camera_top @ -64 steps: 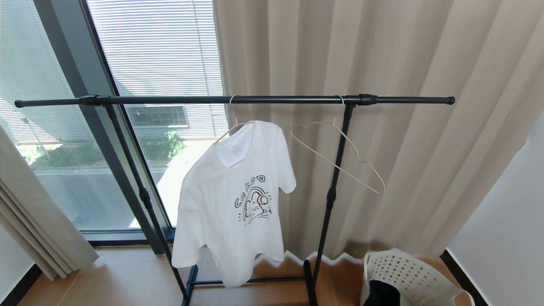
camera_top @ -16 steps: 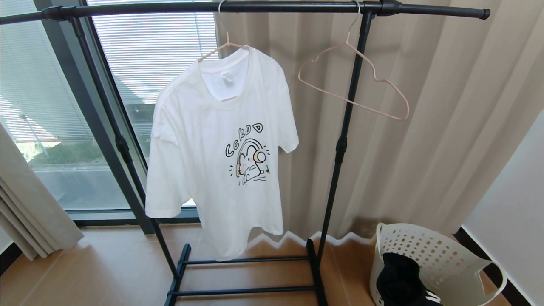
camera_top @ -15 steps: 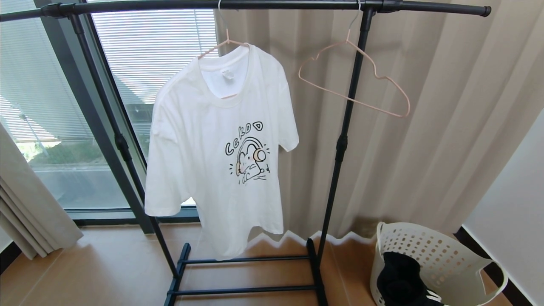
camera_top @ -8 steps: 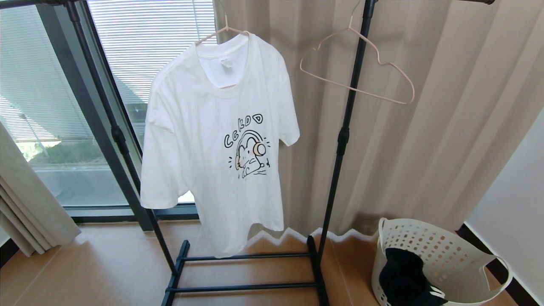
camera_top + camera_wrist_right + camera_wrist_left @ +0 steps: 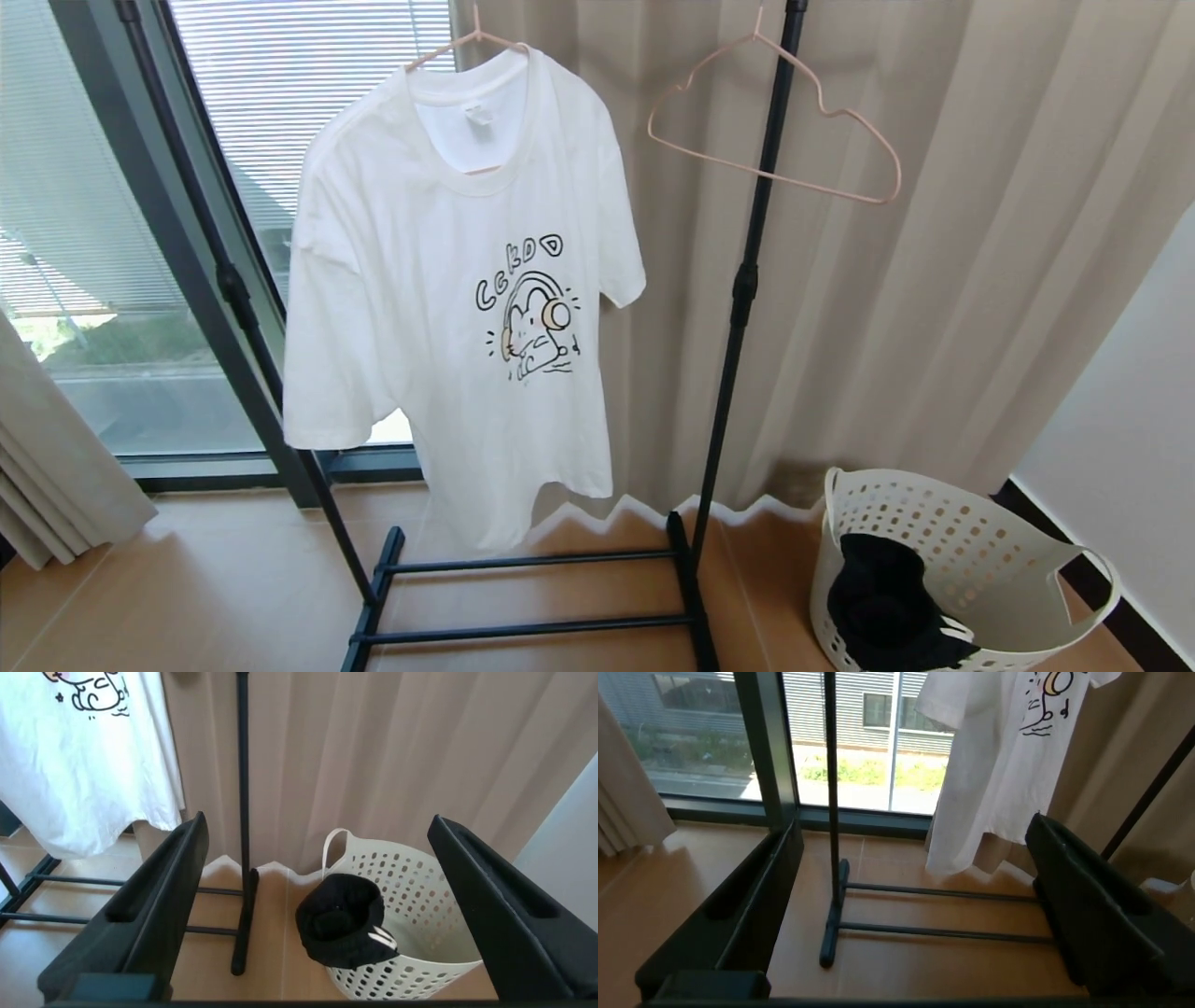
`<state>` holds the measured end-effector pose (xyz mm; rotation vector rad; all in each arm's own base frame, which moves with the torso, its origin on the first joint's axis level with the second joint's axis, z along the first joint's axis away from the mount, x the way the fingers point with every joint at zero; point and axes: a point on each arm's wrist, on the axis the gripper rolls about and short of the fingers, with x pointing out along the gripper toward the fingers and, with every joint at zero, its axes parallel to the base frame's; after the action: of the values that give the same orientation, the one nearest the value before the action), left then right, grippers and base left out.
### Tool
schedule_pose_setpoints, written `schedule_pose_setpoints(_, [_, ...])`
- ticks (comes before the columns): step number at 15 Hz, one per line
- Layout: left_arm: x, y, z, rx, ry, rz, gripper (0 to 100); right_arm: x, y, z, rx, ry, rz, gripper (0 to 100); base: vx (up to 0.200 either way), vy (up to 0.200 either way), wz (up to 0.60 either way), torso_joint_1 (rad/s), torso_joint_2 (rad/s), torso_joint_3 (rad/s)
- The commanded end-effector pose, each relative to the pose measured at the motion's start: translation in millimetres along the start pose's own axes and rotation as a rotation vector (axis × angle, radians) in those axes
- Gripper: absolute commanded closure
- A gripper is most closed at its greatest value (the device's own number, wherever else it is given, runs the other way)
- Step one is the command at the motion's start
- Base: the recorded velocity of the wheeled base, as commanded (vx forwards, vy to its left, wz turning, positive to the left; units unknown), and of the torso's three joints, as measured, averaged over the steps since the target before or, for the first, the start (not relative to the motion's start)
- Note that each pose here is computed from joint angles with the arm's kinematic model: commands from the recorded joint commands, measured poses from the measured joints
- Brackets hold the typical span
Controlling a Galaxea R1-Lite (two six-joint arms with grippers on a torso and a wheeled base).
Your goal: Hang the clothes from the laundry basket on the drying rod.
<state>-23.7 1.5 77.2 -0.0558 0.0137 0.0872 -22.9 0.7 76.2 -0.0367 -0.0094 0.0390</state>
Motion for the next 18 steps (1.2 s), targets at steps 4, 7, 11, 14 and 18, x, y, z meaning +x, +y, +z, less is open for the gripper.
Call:
schedule_pose_setpoints(4, [0.1,0.0,-0.1,0.000,0.002,0.001,0,0.1,0.0,0.1,0.000,0.001,0.001,0,0.000,0.000,-0.60,0.006,0.00,0.008])
schedule_pose_setpoints(7, [0.1,0.0,-0.1,0.000,0.002,0.001,0,0.1,0.0,0.1,0.000,0.001,0.001,0,0.000,-0.067,0.00,-0.001,0.00,0.002])
schedule_pose_setpoints(11, [0.1,0.0,-0.1,0.000,0.002,0.001,0,0.1,0.0,0.1,0.000,0.001,0.001,0,0.200,-0.200,0.00,-0.002,0.00,0.006])
schedule_pose_setpoints(14, [0.1,0.0,-0.1,-0.002,0.002,0.001,0,0.1,0.0,0.1,0.000,0.001,0.001,0,0.200,-0.067,-0.20,0.005,0.00,0.004])
schedule_pose_setpoints(18, [0.1,0.0,-0.1,-0.002,0.002,0.001,0,0.1,0.0,0.1,0.000,0.001,0.001,0,0.100,0.000,0.00,0.001,0.00,0.002])
